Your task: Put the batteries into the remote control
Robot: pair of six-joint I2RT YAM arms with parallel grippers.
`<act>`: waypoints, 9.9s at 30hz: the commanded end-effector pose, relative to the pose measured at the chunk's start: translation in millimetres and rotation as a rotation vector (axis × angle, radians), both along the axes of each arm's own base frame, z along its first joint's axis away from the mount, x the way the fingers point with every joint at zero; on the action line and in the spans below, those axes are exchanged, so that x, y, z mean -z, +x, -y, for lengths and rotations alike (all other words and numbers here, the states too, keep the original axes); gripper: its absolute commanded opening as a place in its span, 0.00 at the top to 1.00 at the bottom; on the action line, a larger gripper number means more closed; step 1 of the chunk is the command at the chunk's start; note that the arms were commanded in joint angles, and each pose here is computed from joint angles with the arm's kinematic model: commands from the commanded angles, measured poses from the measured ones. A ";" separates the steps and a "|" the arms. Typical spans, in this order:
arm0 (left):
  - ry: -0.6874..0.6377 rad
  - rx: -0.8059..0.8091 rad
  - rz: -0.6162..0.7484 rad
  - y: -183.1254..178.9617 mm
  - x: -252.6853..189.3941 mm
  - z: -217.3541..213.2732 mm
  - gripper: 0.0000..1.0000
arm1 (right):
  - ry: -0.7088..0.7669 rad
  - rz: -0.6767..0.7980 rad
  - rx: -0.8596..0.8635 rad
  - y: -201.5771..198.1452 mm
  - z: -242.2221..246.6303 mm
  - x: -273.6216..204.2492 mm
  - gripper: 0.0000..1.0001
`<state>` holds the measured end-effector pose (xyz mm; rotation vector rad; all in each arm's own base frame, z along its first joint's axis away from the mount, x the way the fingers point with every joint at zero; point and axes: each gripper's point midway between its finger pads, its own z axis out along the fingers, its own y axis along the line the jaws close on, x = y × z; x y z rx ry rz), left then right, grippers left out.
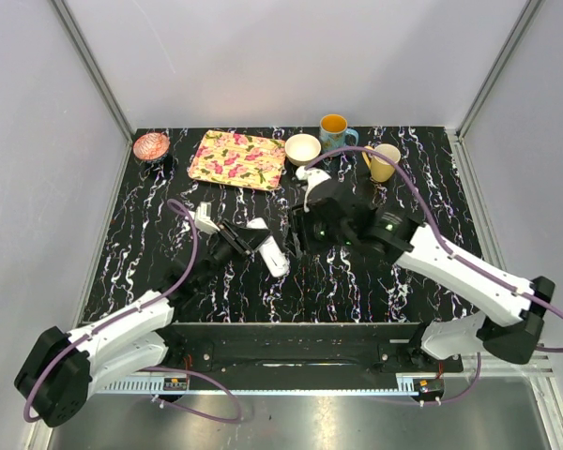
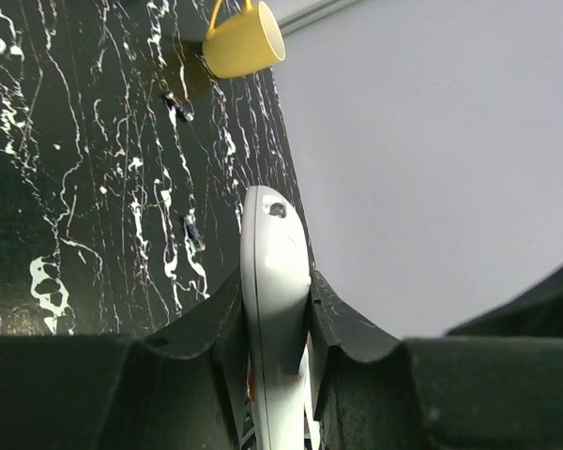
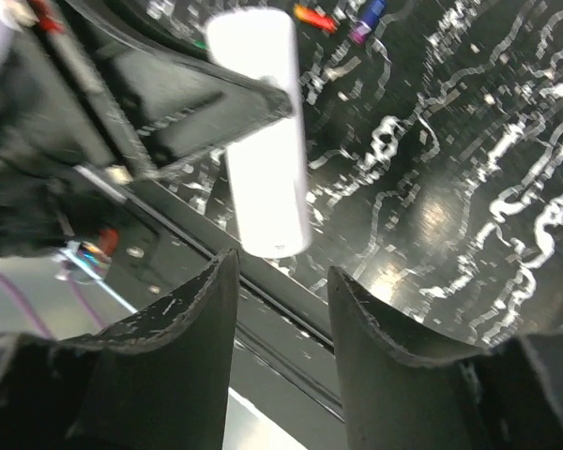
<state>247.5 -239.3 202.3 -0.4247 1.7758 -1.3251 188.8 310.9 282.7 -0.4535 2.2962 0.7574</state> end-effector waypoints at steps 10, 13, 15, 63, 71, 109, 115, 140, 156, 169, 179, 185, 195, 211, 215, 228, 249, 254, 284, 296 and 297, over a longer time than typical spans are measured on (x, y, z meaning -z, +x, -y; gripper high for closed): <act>-0.073 0.101 0.087 -6.9 -36.7 10.5 1.00 | -0.213 0.041 -0.053 4.5 14.1 21.3 0.63; -0.075 0.107 0.085 -6.7 -36.8 12.0 1.00 | -0.196 0.024 -0.085 -2.9 5.4 23.3 0.49; -0.079 0.112 0.080 -6.0 -36.4 13.6 1.00 | -0.198 0.019 -0.105 -8.4 -3.7 28.1 0.38; -0.125 0.145 0.110 -13.1 -51.6 15.6 1.00 | -0.212 -0.052 -0.146 -17.8 -34.0 80.9 0.60; -0.120 0.137 0.104 -12.5 -48.4 14.4 1.00 | -0.211 -0.041 -0.136 -16.9 -32.0 78.4 0.71; -0.099 0.132 0.088 -11.3 -35.8 14.2 1.00 | -0.139 -0.003 -0.118 -14.8 -33.6 52.1 0.58; -0.099 0.130 0.088 -11.5 -35.7 13.7 1.00 | -0.144 -0.006 -0.122 -15.3 -33.6 54.1 0.54; -0.081 0.130 0.116 -9.5 -49.6 14.5 1.00 | -0.123 -0.037 -0.115 -22.5 -28.4 65.4 0.48; -0.080 0.133 0.118 -10.7 -49.8 13.9 1.00 | -0.127 -0.057 -0.143 -24.9 -36.4 72.9 0.58; -0.071 0.129 0.113 -10.7 -45.8 12.8 1.00 | -0.175 -0.031 -0.115 -18.4 -26.4 76.2 0.83; -0.057 0.121 0.105 -8.4 -38.9 12.7 1.00 | -0.107 -0.018 -0.157 -24.8 -32.0 61.8 1.00; -0.038 0.089 0.091 -3.4 -28.8 8.5 1.00 | 0.005 0.082 -0.117 -19.9 -23.2 18.1 0.20; -0.101 0.052 0.100 -1.5 -29.8 -1.6 1.00 | 0.036 0.160 0.174 8.3 14.4 27.0 0.66; -0.283 0.327 0.096 -9.3 -22.4 13.2 1.00 | -0.030 0.221 0.010 -5.7 22.5 41.0 1.00; -0.298 0.366 0.080 -8.3 -25.6 19.0 1.00 | -0.065 0.226 -0.031 -6.6 19.3 43.8 1.00; -0.146 0.348 0.043 -0.2 -21.5 21.6 1.00 | -0.050 0.237 -0.147 -16.2 0.9 40.3 0.11; -0.060 0.268 0.068 6.5 -27.0 11.7 1.00 | -0.046 0.056 -0.079 -15.7 -41.1 47.4 0.27; -0.046 0.256 0.074 5.5 -27.8 9.3 1.00 | -0.082 0.028 -0.062 -13.5 -43.3 57.6 0.35; -0.056 0.246 0.093 3.7 -34.8 6.5 1.00 | -0.117 -0.019 -0.093 -19.0 -49.2 80.2 0.52; -0.053 0.236 0.091 3.2 -32.1 4.7 1.00 | -0.113 -0.007 -0.081 -17.7 -45.8 76.1 0.74; -0.052 0.236 0.092 3.1 -32.2 4.6 1.00 | -0.110 -0.007 -0.078 -17.3 -45.3 74.9 0.76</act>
